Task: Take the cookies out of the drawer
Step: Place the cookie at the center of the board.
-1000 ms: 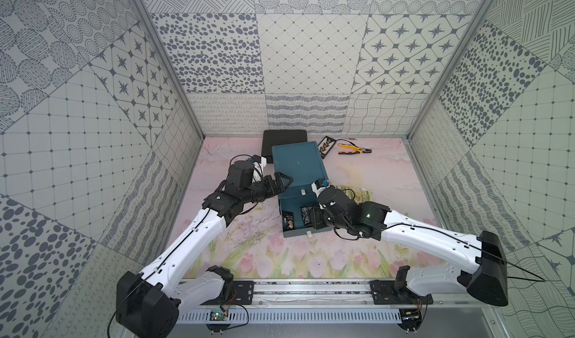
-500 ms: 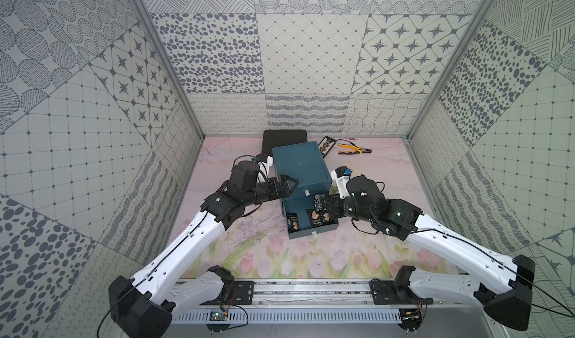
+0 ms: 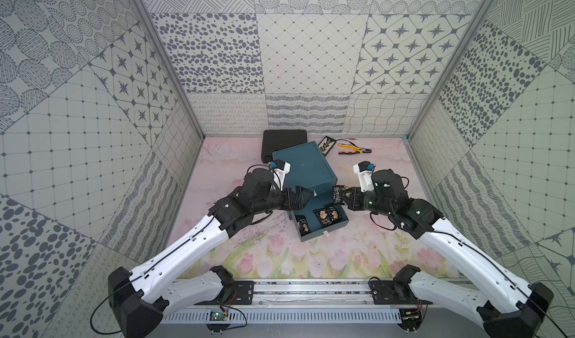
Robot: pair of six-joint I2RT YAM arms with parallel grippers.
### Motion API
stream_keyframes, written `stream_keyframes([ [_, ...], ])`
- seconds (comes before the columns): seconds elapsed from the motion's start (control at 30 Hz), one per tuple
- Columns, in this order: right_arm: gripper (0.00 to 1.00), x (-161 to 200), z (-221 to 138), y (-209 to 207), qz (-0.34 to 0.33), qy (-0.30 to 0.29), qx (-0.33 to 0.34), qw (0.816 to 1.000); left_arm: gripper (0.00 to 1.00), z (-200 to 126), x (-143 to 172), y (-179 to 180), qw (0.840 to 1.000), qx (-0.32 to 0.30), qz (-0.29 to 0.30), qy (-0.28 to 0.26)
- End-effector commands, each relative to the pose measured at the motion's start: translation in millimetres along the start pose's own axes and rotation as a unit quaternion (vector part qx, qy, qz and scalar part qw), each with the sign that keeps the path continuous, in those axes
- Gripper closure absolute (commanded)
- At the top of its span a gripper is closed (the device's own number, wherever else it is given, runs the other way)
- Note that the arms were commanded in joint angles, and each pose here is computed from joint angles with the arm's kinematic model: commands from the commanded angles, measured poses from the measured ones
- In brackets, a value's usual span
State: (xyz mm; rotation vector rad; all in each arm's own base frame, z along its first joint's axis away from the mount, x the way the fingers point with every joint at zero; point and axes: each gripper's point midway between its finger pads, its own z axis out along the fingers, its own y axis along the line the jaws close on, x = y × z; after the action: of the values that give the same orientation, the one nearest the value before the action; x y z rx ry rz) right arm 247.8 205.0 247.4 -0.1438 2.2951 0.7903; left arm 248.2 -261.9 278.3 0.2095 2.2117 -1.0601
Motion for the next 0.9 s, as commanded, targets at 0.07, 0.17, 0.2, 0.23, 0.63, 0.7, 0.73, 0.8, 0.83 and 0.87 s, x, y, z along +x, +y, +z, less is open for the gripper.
stream_keyframes([
  [0.07, 0.96, -5, -11, 5, -0.015, -0.016, -0.023, 0.999, 0.01, 8, -7, 23, 0.997, -0.061, -0.008, -0.037],
  [0.17, 0.96, -6, -16, -6, -0.006, -0.031, -0.006, 0.999, 0.01, 7, -12, 21, 0.997, -0.062, -0.010, -0.043],
  [0.2, 0.96, -5, -16, -13, -0.001, -0.034, 0.001, 0.999, 0.01, 9, -13, 17, 0.998, -0.055, -0.009, -0.042],
  [0.23, 0.96, -4, -16, -21, 0.005, -0.033, 0.010, 0.999, 0.01, 10, -15, 13, 0.998, -0.048, -0.008, -0.040],
  [0.63, 0.97, 8, 9, -90, 0.025, 0.006, 0.075, 0.997, 0.01, 23, -15, 42, 0.992, -0.115, -0.029, -0.043],
  [0.7, 0.97, 14, 19, -99, 0.024, 0.020, 0.086, 0.996, 0.01, 18, -16, 49, 0.990, -0.129, -0.029, -0.051],
  [0.73, 0.97, 17, 24, -103, 0.027, 0.025, 0.091, 0.995, 0.01, 15, -17, 52, 0.989, -0.136, -0.029, -0.056],
  [0.8, 0.97, 23, 34, -111, 0.034, 0.030, 0.097, 0.994, 0.01, 8, -18, 59, 0.986, -0.152, -0.031, -0.061],
  [0.83, 0.97, 26, 39, -113, 0.039, 0.030, 0.095, 0.994, 0.01, 5, -20, 63, 0.985, -0.157, -0.031, -0.063],
  [0.87, 0.97, 28, 45, -114, 0.044, 0.030, 0.092, 0.994, 0.01, 2, -20, 66, 0.984, -0.163, -0.032, -0.064],
])
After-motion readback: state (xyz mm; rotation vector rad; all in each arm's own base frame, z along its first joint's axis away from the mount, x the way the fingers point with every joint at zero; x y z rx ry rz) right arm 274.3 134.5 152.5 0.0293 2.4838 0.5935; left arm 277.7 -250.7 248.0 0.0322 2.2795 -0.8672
